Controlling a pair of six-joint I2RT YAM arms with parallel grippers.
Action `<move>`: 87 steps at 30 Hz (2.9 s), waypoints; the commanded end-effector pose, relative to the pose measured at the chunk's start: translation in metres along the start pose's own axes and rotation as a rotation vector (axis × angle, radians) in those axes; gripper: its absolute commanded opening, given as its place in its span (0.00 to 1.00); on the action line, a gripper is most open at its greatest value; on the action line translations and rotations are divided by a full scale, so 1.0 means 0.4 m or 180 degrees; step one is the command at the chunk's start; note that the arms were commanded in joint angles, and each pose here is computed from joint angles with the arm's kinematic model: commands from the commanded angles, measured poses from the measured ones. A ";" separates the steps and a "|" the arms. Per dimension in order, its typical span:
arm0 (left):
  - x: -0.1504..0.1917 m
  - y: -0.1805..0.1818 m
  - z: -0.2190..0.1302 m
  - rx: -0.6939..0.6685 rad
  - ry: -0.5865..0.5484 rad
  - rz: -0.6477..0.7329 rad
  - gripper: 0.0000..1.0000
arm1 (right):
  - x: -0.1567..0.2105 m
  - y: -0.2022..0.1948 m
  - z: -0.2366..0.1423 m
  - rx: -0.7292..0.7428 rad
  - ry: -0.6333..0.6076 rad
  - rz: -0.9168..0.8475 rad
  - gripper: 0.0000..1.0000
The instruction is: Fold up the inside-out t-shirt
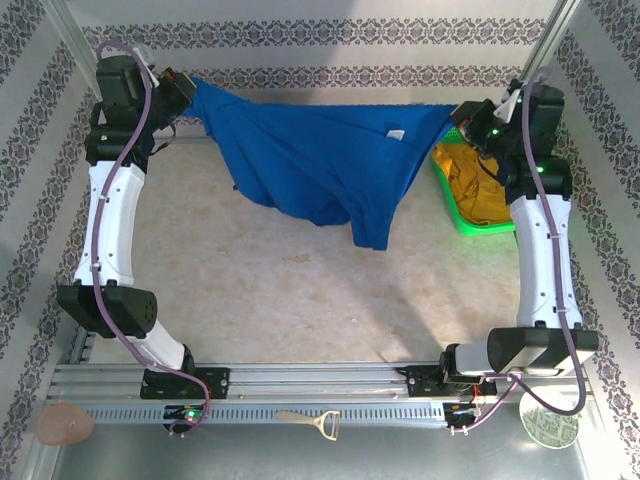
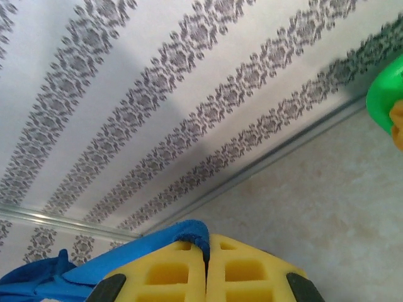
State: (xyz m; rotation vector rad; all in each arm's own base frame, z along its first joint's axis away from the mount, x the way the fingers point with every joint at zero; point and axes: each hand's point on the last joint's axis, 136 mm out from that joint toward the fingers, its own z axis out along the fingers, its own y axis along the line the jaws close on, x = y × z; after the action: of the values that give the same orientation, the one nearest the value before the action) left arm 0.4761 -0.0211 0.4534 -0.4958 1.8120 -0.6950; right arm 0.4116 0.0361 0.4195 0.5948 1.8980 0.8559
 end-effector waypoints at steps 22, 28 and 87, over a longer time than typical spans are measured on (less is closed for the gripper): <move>0.171 -0.164 -0.048 0.0772 0.0447 -0.0037 0.00 | 0.164 -0.200 0.114 0.0947 0.0393 -0.0550 0.00; 0.193 -0.168 -0.016 0.0725 0.0493 -0.0025 0.00 | 0.158 -0.170 0.107 0.0804 0.0392 -0.0573 0.00; 0.748 0.227 0.143 -0.0599 0.2182 0.0285 0.83 | 0.709 -0.430 -0.011 0.0804 0.1343 -0.0832 0.00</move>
State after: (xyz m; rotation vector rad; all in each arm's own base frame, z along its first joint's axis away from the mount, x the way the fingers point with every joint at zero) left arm 0.4355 -0.1630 0.1990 -0.3879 2.4539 -0.8175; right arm 0.2701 0.1351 0.1218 0.2550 2.4935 0.6608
